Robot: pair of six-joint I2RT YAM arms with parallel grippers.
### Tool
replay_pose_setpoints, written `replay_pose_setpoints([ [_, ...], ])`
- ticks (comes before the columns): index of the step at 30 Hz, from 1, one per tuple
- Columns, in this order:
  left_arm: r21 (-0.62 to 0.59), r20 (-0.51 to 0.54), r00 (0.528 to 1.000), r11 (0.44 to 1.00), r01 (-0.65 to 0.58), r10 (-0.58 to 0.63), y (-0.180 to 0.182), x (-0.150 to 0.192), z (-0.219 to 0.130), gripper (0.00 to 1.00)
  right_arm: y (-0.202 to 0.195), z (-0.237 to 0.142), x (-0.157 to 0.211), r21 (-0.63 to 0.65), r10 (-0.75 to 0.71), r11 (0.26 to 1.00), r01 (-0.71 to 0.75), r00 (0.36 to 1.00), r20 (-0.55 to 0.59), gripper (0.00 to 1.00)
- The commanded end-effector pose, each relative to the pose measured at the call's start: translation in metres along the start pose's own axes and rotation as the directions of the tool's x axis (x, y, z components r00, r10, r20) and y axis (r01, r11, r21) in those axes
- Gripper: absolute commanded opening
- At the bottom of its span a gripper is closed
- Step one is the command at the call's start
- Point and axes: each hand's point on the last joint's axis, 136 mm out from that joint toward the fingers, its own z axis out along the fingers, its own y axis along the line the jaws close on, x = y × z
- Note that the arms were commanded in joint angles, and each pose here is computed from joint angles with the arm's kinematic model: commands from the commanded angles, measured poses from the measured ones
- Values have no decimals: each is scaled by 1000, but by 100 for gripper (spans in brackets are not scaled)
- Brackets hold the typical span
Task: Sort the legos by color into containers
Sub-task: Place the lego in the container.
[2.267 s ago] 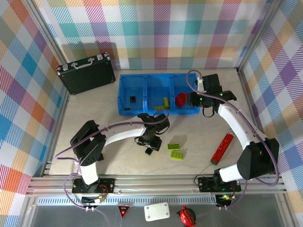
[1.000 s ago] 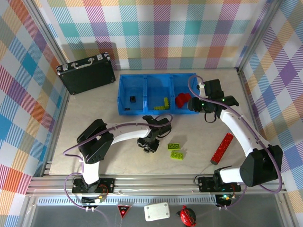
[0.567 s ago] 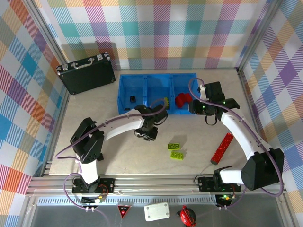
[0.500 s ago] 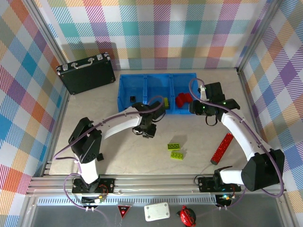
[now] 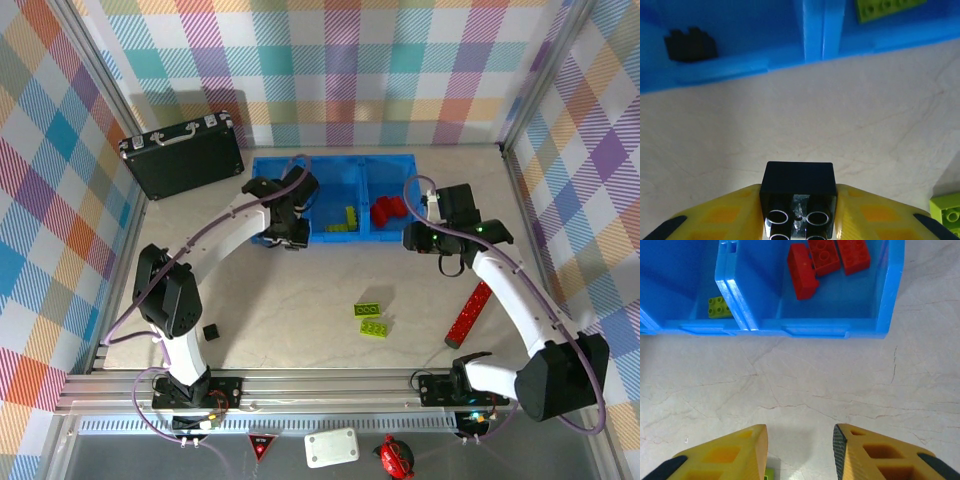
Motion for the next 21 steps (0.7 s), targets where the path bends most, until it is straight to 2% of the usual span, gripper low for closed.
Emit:
replay_pose_setpoints([
  [1, -29, -39, 999, 1000, -9, 8, 15, -6, 4, 38, 0, -8, 7, -7, 6, 1000, -6, 1000, -6, 41],
  [12, -43, -31, 995, 995, 90, -91, 44, -52, 28, 38, 1, -19, 14, -17, 17, 1000, -17, 1000, -2, 42],
  [21, -76, -63, 988, 988, 133, -138, 62, -67, 67, 38, 2, -32, 19, -24, 11, 1000, -11, 1000, 0, 42],
])
